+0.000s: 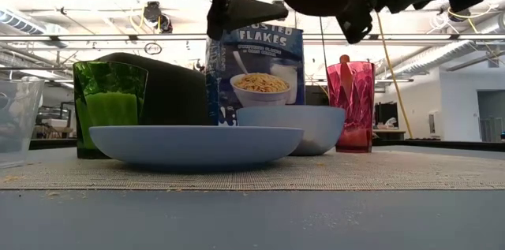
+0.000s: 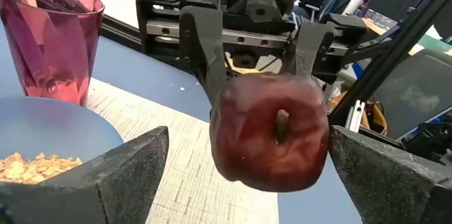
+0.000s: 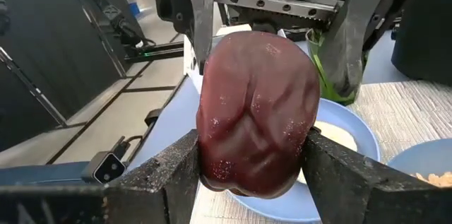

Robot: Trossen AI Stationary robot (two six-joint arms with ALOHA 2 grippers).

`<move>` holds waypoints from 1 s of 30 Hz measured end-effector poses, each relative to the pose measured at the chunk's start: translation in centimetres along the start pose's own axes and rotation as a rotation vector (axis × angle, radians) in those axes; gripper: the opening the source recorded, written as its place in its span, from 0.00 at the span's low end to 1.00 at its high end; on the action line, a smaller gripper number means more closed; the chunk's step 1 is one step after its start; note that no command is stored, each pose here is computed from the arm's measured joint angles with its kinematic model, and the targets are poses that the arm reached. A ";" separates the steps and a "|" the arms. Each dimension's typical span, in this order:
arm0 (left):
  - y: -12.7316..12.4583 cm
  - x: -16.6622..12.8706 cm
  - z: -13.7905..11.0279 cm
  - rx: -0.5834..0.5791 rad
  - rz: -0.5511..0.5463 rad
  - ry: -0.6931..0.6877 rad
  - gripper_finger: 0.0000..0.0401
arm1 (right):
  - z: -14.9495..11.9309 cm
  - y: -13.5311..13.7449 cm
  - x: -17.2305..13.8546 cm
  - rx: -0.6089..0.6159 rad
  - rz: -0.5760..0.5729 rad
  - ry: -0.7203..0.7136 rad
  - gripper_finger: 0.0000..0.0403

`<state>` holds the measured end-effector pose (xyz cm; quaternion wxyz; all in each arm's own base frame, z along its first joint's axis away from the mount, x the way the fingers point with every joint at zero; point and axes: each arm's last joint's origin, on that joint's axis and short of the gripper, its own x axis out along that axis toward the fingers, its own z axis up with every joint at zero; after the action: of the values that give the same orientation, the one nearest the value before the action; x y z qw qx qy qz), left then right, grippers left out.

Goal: Arrange a breakfast setting
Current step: Put the apple on the top left of the gray placemat

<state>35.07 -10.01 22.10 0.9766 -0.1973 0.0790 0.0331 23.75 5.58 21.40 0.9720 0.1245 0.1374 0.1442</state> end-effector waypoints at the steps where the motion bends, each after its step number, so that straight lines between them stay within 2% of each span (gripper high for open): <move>1: 0.0 0.0 0.0 0.000 0.000 0.000 0.97 | 0.0 0.0 0.1 0.000 0.000 0.000 0.53; 8: 0.0 0.0 0.0 -0.021 0.005 -0.001 0.97 | -0.7 -0.3 0.8 0.038 -0.008 0.022 0.53; 17: 0.0 0.0 -0.3 -0.039 -0.025 0.038 0.95 | -0.4 -0.3 1.2 0.027 0.008 -0.034 0.53; 30: 0.1 0.0 -0.2 -0.044 -0.033 0.038 0.61 | -0.4 -0.3 1.2 0.022 0.004 -0.043 0.53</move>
<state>35.08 -10.03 21.90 0.9708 -0.2206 0.0934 0.0150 24.85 5.78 20.71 0.9730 0.1388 0.1178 0.1421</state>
